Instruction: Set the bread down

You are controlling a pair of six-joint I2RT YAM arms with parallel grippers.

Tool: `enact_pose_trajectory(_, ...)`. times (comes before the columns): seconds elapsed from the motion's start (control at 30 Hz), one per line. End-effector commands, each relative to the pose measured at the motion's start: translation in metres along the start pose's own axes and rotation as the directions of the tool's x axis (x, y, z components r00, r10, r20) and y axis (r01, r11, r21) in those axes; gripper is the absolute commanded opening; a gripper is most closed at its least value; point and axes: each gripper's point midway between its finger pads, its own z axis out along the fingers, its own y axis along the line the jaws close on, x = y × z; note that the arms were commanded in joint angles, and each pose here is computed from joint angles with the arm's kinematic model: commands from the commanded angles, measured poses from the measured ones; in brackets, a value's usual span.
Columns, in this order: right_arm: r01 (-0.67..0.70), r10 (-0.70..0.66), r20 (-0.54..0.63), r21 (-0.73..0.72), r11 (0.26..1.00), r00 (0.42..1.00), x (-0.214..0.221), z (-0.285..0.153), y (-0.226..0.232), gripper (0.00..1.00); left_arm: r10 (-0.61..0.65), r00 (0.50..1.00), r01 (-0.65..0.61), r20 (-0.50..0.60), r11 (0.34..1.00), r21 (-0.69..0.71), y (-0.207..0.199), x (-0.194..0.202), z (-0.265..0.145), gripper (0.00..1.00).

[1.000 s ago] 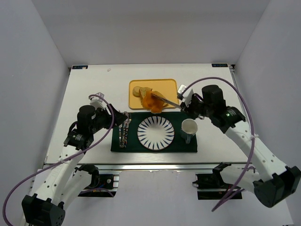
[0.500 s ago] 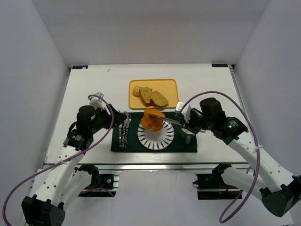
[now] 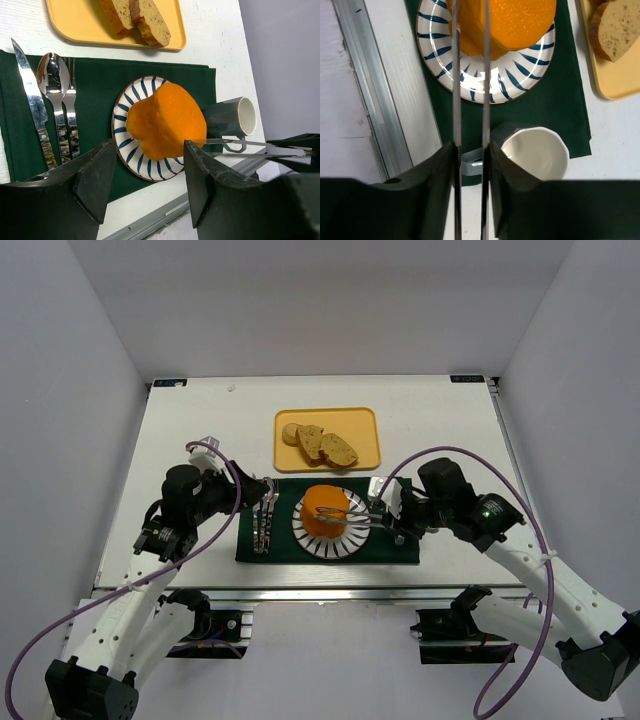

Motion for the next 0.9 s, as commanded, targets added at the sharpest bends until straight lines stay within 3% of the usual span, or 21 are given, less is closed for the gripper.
enact_pose_trajectory(0.0,0.025,-0.024,0.037,-0.023,0.999,0.999,-0.007,-0.005,0.007,0.39,0.017,1.000,-0.017,0.021,1.000,0.004,-0.005,-0.008,-0.003,0.66)
enact_pose_trajectory(0.1,0.024,-0.023,0.055,-0.025,0.999,0.998,-0.010,-0.007,0.009,0.45,0.019,1.000,-0.019,0.019,1.000,0.008,-0.006,-0.008,-0.003,0.66)
enact_pose_trajectory(0.5,0.041,-0.049,0.190,0.046,0.998,0.981,-0.043,-0.027,0.002,0.44,0.018,1.000,-0.018,0.010,1.000,0.019,-0.005,-0.006,0.002,0.66)
enact_pose_trajectory(0.63,-0.074,0.036,0.251,0.145,0.987,0.967,-0.065,-0.034,-0.022,0.36,0.025,1.000,-0.025,0.002,0.999,0.043,-0.009,-0.008,0.008,0.66)
enact_pose_trajectory(0.87,-0.398,0.294,0.325,0.324,0.858,0.899,-0.066,-0.039,-0.108,0.27,0.003,0.996,0.006,-0.088,0.995,0.104,-0.017,-0.002,0.036,0.57)
